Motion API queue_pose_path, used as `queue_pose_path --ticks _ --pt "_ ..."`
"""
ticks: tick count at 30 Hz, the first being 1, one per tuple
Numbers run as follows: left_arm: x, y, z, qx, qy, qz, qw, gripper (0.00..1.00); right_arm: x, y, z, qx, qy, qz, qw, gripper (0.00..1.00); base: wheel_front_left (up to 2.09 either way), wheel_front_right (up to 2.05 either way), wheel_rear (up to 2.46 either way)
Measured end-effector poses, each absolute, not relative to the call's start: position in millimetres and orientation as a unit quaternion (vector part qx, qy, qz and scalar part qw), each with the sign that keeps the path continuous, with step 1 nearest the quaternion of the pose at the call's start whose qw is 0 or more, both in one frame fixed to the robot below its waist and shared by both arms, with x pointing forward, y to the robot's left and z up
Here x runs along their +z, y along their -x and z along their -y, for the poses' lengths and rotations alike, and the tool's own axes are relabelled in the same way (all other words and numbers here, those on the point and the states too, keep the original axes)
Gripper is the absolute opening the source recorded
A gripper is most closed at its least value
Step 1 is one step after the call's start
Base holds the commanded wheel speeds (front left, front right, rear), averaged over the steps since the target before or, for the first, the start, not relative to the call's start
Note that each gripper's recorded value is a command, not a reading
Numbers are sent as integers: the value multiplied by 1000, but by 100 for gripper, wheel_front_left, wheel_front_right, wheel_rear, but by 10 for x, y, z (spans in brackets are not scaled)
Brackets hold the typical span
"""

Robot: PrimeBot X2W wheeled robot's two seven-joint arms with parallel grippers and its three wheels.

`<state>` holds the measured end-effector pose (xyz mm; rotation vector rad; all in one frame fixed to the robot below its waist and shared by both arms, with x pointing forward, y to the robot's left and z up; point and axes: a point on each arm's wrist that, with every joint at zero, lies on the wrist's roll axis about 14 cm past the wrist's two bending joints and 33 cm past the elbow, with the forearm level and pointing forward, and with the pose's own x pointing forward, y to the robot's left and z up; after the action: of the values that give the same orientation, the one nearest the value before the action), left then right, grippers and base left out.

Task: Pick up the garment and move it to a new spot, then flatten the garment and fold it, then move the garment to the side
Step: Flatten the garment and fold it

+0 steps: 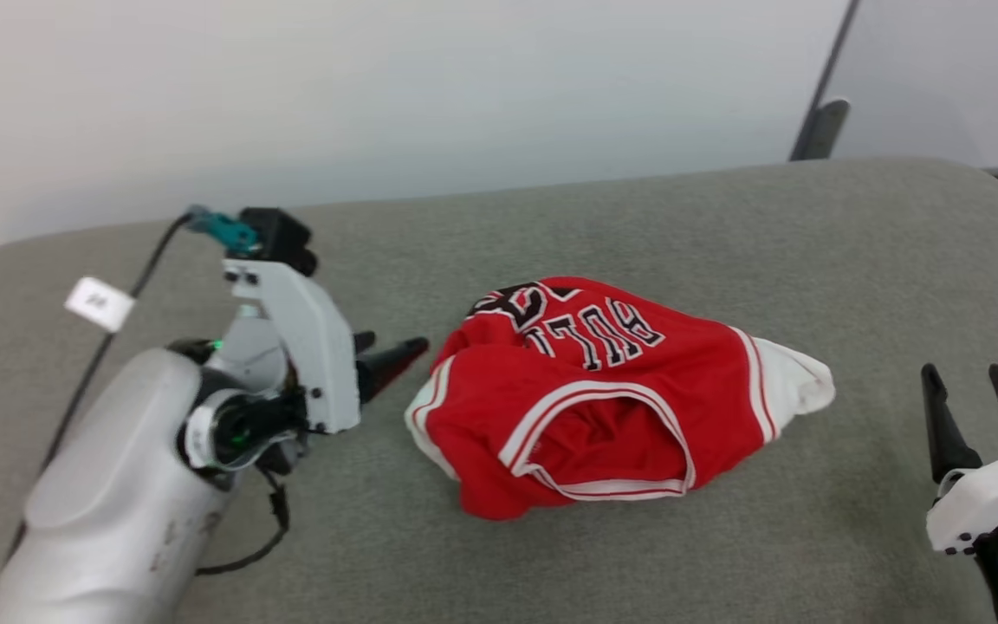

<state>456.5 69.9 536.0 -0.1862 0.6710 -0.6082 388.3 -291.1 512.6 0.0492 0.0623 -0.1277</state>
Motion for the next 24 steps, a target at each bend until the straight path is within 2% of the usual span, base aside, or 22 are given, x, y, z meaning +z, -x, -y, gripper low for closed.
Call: queue_pose_path --ticks 10,16,17,19,24 --pt "4817 -4452 -447 -305 64 -434 845 100 5028 -3789 2951 -90 -42 -49 994 100 0 0 0" --pt "4623 -4413 -401 -304 66 -456 834 100 4987 -3812 2938 -92 -44 -55 993 100 0 0 0" --pt "4585 -4394 -394 -304 66 -461 831 96 4982 -3819 2929 -91 -44 -55 993 100 0 0 0" --pt "4526 -4382 -407 -300 71 -468 829 0 4973 -3832 2918 -89 -44 -57 993 100 0 0 0" --pt "4477 -4395 -437 -298 86 -468 827 0 4961 -3866 2895 -85 -44 -57 994 100 0 0 0"
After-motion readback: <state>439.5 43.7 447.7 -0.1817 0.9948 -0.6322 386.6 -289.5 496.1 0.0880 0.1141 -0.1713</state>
